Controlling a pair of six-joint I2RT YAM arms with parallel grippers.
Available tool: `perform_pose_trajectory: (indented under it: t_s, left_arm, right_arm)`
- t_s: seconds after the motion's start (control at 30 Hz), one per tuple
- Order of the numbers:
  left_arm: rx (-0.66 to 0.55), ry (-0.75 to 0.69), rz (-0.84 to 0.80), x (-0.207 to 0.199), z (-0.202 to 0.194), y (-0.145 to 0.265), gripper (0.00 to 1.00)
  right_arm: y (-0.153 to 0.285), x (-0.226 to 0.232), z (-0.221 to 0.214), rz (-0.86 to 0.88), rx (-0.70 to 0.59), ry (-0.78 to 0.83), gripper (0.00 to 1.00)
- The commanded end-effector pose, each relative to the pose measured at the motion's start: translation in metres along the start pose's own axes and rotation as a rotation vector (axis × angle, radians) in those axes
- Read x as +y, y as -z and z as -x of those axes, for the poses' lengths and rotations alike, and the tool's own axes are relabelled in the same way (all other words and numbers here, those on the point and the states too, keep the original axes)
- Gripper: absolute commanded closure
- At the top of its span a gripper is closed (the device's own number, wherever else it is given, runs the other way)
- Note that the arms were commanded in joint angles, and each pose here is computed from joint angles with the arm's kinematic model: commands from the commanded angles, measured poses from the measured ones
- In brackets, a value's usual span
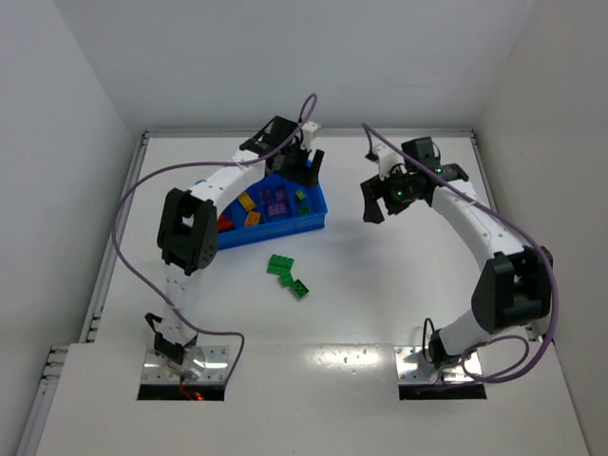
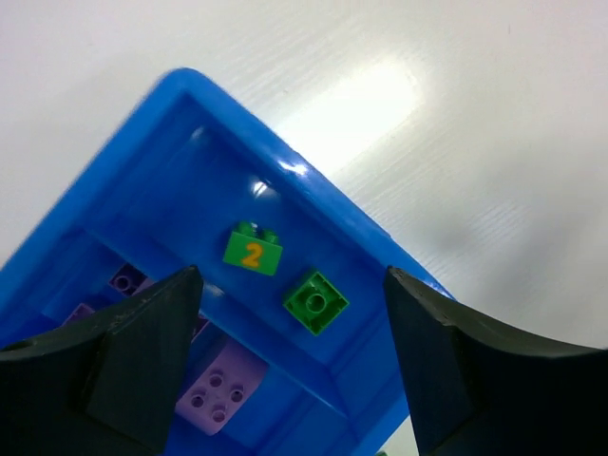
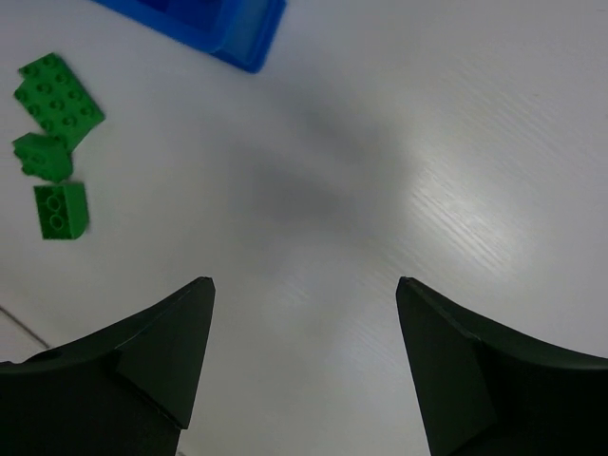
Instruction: Sort the legos into containers by color
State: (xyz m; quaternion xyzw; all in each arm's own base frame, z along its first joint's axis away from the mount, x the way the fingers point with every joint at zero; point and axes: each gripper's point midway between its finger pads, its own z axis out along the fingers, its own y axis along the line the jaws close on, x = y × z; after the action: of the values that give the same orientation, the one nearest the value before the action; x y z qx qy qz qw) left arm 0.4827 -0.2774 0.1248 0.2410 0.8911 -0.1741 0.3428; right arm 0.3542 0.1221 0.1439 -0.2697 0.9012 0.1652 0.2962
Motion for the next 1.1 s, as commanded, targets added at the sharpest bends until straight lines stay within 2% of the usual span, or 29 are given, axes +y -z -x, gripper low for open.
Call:
perform_pose_trajectory:
  t_s: [0.0,0.07,0.1,0.17,0.2,0.3,0.33,0.4,0.43,0.53,0.57,0.63,0.73,0.97,1.07]
  left_arm:
    - [-0.249,0.1,0.031,0.024,0.078,0.063,0.16]
    - [-0.363,0.142,0.109,0.044,0.109,0.104,0.11]
    - [-0.397,0.188,0.152,0.062,0.115,0.121,0.07]
    - [-0.45,0.221,0.253,0.086,0.122,0.151,0.02]
    - [-0.5,0.232,0.3,0.097,0.129,0.18,0.0]
    - [-0.529,0.234,0.458,0.13,0.119,0.22,0.0]
    - [-0.563,0.226,0.5,0.133,0.121,0.246,0.0]
    - [-0.557,0.227,0.575,0.149,0.106,0.266,0.0]
    - [-0.59,0.235,0.61,0.15,0.104,0.289,0.0]
    - [-0.57,0.239,0.675,0.161,0.081,0.306,0.0]
    - [-0.584,0.238,0.702,0.163,0.076,0.321,0.0]
    - [-0.55,0.237,0.715,0.166,0.058,0.319,0.0]
    - [-0.509,0.222,0.737,0.169,0.037,0.322,0.0]
    - [-0.457,0.218,0.701,0.17,0.02,0.309,0.0]
    - [-0.444,0.216,0.71,0.173,0.013,0.31,0.0]
  right_arm:
    - [-0.006,0.049,-0.004,0.113,0.002,0.11,0.22]
    - [-0.012,0.068,-0.001,0.114,-0.009,0.136,0.23]
    - [-0.018,0.091,-0.005,0.146,0.006,0.14,0.23]
    - [-0.027,0.108,-0.004,0.147,0.006,0.138,0.23]
    - [-0.037,0.129,-0.013,0.175,0.039,0.16,0.23]
    - [-0.052,0.159,-0.018,0.174,0.06,0.168,0.23]
    - [-0.061,0.167,-0.024,0.169,0.083,0.156,0.23]
    - [-0.073,0.192,-0.039,0.192,0.129,0.205,0.23]
    - [-0.085,0.2,-0.045,0.188,0.163,0.199,0.23]
    - [-0.102,0.224,-0.056,0.172,0.241,0.199,0.23]
    - [-0.117,0.226,-0.071,0.164,0.302,0.187,0.23]
    - [-0.125,0.237,-0.08,0.172,0.337,0.2,0.23]
    - [-0.135,0.244,-0.08,0.133,0.321,0.198,0.23]
    - [-0.152,0.234,-0.091,0.077,0.363,0.194,0.22]
    - [-0.155,0.237,-0.098,0.079,0.375,0.204,0.28]
